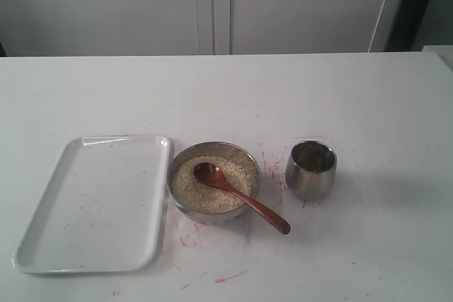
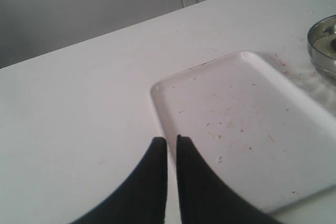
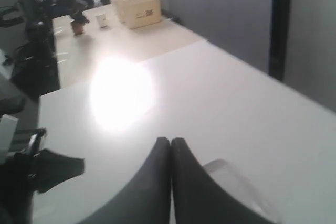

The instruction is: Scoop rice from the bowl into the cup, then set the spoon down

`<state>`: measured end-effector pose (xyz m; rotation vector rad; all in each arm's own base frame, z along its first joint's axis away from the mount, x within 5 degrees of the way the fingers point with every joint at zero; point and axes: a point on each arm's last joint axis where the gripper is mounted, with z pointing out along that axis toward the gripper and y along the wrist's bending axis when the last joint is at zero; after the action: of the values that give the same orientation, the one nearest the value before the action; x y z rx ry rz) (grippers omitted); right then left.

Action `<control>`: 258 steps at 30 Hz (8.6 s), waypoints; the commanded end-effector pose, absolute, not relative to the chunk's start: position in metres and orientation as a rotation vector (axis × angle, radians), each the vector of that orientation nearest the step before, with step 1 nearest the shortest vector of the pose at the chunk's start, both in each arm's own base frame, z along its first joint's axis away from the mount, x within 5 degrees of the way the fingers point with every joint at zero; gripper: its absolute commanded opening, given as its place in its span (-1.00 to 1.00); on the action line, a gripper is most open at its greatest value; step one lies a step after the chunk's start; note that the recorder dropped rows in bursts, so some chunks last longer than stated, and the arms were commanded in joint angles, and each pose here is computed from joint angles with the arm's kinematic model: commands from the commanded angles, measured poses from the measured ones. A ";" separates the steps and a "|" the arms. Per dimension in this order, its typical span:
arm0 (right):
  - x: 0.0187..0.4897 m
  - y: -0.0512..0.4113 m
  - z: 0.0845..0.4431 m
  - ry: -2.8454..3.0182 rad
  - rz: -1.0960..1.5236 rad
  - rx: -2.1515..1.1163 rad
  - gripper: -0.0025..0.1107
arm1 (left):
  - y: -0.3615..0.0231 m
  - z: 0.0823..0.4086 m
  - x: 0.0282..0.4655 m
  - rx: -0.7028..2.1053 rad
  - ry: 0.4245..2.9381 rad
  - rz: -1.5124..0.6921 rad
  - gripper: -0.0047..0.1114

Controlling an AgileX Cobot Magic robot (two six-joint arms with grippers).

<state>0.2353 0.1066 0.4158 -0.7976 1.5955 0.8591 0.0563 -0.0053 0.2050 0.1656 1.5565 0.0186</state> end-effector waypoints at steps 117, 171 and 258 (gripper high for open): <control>0.263 0.167 0.263 2.773 0.367 -1.169 0.10 | -0.005 0.206 0.056 0.160 1.552 0.016 -0.67; 0.292 0.169 0.200 2.927 0.146 -1.127 -0.12 | -0.005 0.206 0.056 0.160 1.552 0.016 -0.67; 0.260 0.188 0.304 2.273 -0.701 -1.579 -0.96 | -0.005 0.206 0.056 0.160 1.552 0.016 -0.67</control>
<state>0.2601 0.1814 0.3021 -1.5287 2.3556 -0.5936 0.0563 -0.0053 0.2050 0.1656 1.5565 0.0186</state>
